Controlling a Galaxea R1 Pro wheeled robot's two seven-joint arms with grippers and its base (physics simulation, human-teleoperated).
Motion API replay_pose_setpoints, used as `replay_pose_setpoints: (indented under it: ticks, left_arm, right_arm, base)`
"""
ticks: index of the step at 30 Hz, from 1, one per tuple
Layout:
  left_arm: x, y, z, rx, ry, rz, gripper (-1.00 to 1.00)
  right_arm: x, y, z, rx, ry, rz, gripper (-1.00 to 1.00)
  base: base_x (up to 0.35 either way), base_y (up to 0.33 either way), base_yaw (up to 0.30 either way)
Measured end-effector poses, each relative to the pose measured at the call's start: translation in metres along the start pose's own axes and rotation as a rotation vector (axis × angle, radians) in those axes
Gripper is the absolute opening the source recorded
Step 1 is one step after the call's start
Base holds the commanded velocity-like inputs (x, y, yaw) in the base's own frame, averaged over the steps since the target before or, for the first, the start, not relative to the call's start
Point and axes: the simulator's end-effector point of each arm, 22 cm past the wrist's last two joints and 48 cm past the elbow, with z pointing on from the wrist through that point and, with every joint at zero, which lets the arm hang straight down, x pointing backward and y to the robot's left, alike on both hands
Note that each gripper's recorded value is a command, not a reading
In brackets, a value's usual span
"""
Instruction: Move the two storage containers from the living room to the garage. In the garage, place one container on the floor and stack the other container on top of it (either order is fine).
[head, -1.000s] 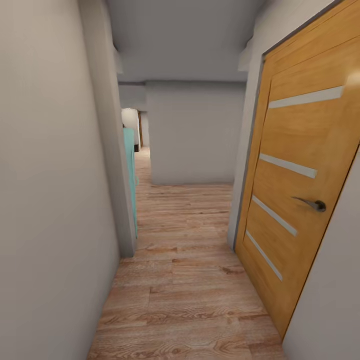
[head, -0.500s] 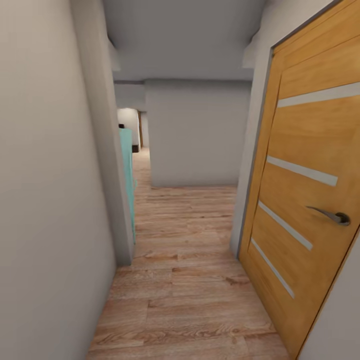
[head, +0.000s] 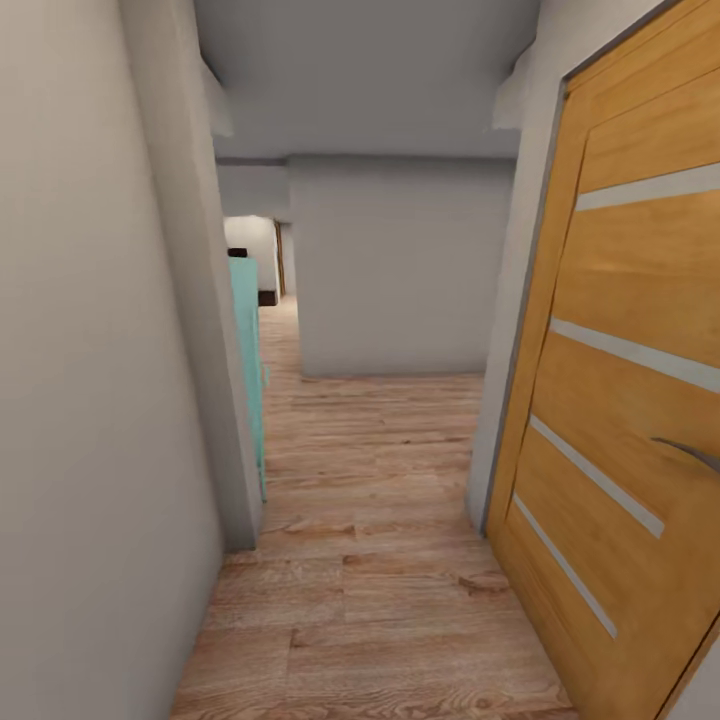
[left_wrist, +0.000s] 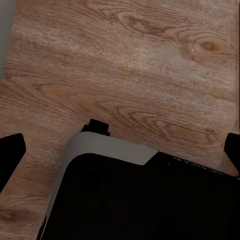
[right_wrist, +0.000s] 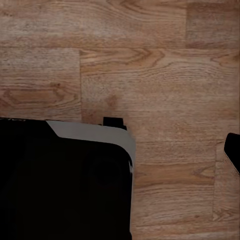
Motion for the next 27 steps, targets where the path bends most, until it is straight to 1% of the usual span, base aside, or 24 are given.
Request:
replay_pose_setpoints:
  ticks: [6,14,27]
  left_arm:
    - [-0.0003,-0.0001,0.0000,0.000,0.000,0.000,1.00]
    - [-0.0003,-0.0001,0.0000,0.000,0.000,0.001,1.00]
    - [0.0001,-0.0012,0.0000,0.002,0.000,0.003,1.00]
  right_arm:
    - [-0.0004,-0.0004,0.0001,0.001,-0.001,-0.001,1.00]
    - [-0.0006,-0.0014,0.0001,0.003,-0.001,-0.001,1.00]
    - [0.0000,-0.0039,0.0002,0.003,0.000,-0.002,1.00]
  base:
    - [0.322,0.000,0.018]
    - [0.321,-0.064,0.189]
    - [0.316,-0.130,0.018]
